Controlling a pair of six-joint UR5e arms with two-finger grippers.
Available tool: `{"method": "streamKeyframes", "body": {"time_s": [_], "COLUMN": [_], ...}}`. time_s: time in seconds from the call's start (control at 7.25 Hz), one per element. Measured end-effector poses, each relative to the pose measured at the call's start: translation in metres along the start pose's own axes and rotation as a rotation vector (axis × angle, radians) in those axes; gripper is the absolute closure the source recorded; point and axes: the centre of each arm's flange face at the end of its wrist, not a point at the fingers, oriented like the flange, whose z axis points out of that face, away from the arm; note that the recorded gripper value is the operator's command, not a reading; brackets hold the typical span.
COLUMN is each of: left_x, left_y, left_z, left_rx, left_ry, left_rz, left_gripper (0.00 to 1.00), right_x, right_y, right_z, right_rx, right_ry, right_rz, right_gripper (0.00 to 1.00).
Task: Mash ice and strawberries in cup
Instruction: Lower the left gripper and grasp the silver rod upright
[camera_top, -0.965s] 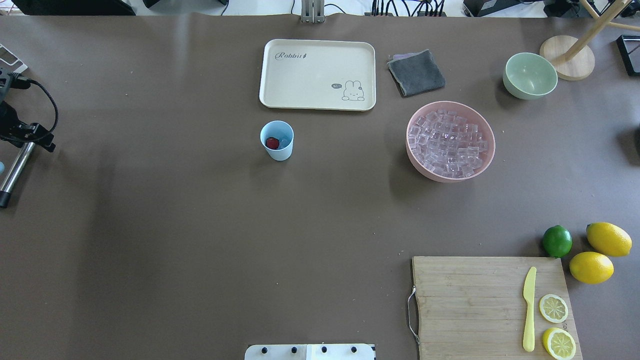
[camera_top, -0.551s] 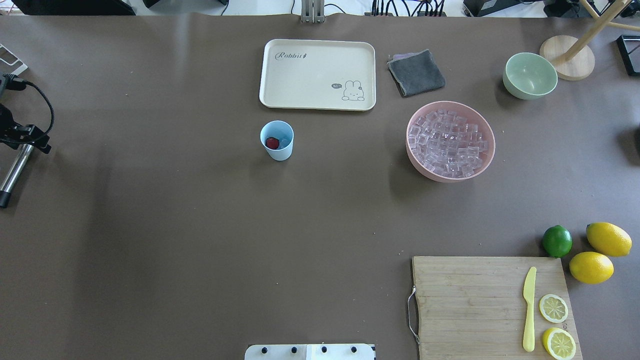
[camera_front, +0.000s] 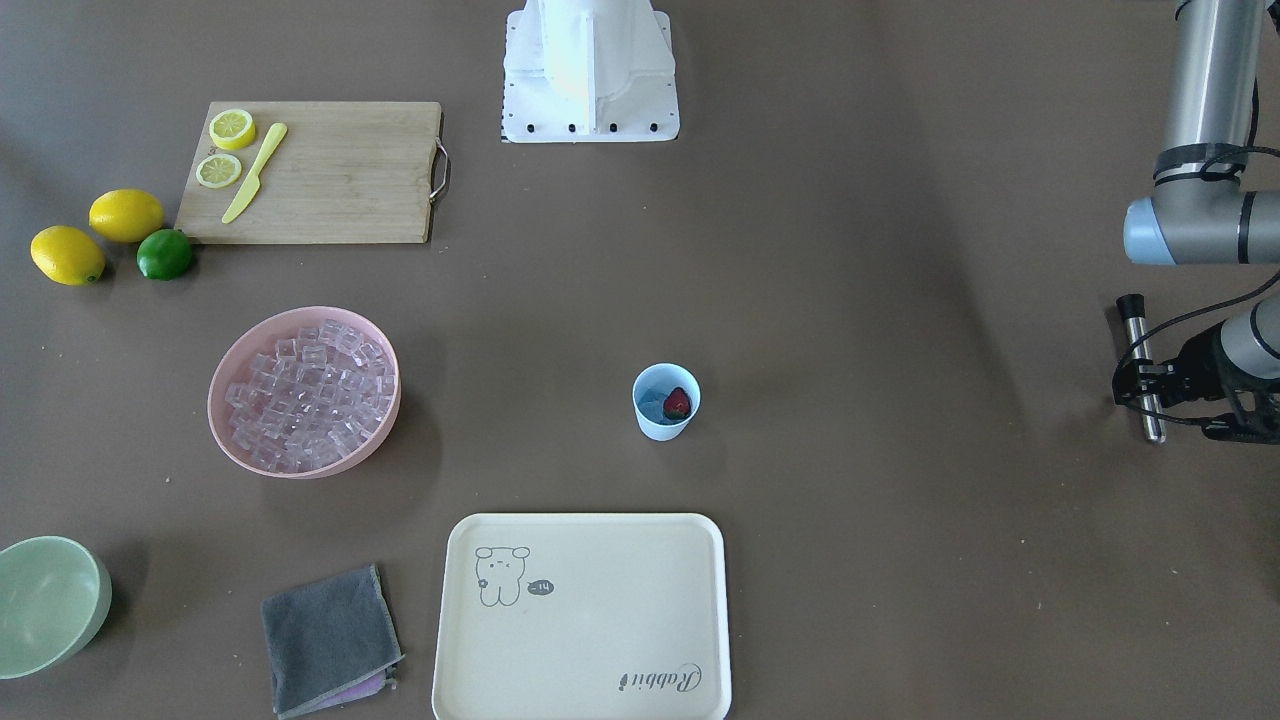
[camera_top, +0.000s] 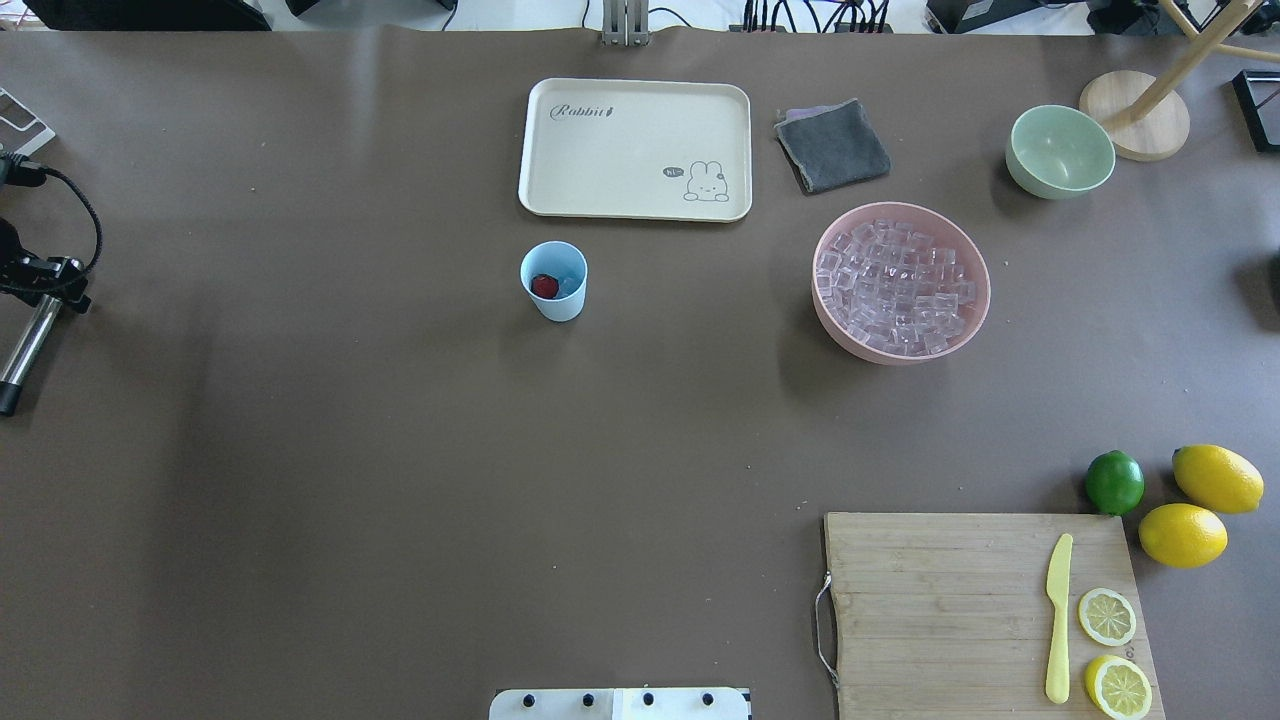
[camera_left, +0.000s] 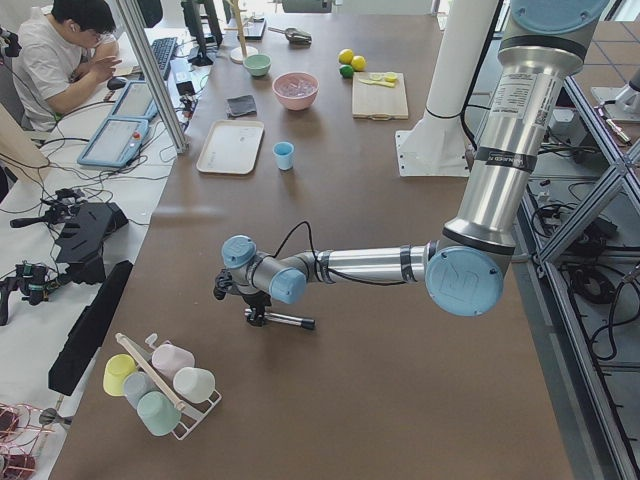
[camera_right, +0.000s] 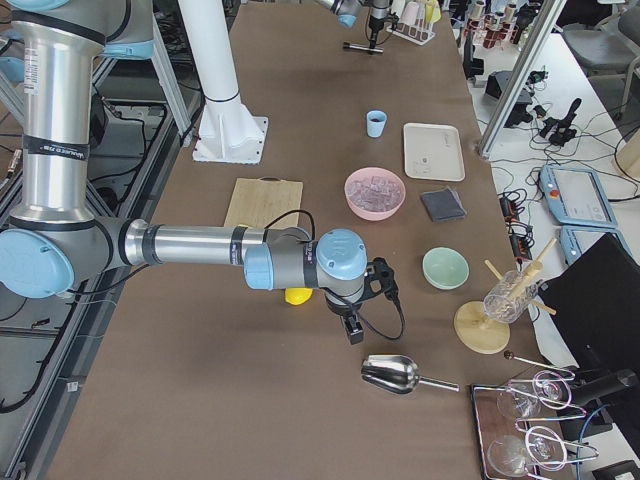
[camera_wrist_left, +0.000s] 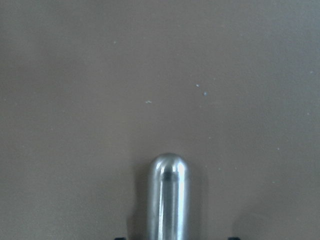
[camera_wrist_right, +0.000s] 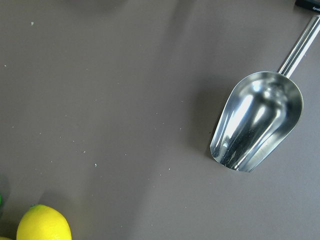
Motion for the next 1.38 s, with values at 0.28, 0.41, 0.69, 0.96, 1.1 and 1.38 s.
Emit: {"method": "streamKeyframes", "body": {"time_s": [0.28, 0.41, 0.69, 0.96, 1.1, 1.38], "left_x": [-0.0012, -0.0028, -0.0055, -0.0067, -0.0067, -0.0043], "left_y": [-0.0017, -0.0007, 0.0007, 0.0019, 0.0025, 0.0005], "left_z": [-0.0041, -0.0041, -0.0029, -0.0014, -0.0005, -0.0028], "left_rx": [0.005, 0.004, 0.003, 0.001, -0.001, 0.000], "left_ry": [0.003, 0.003, -0.002, -0.006, -0.006, -0.001], "left_rz": [0.004, 0.014, 0.020, 0.020, 0.019, 0.013], "left_gripper": [0.67, 0.68, 0.68, 0.69, 0.97, 1.00], "right_x": [-0.0042, -0.0065, -0.0078, -0.0077, -0.0077, -0.0080], "right_y": [-0.0020, -0.0032, -0.0025, -0.0011, -0.0009, -0.0010], "right_z": [-0.0039, -0.0061, -0.0070, -0.0065, -0.0064, -0.0067], "right_rx": [0.007, 0.011, 0.013, 0.011, 0.011, 0.012], "right_ry": [0.003, 0.004, 0.005, 0.004, 0.004, 0.004], "right_rz": [0.000, 0.009, 0.019, 0.022, 0.022, 0.021], "right_gripper": [0.01, 0.01, 0.01, 0.01, 0.01, 0.01]}}
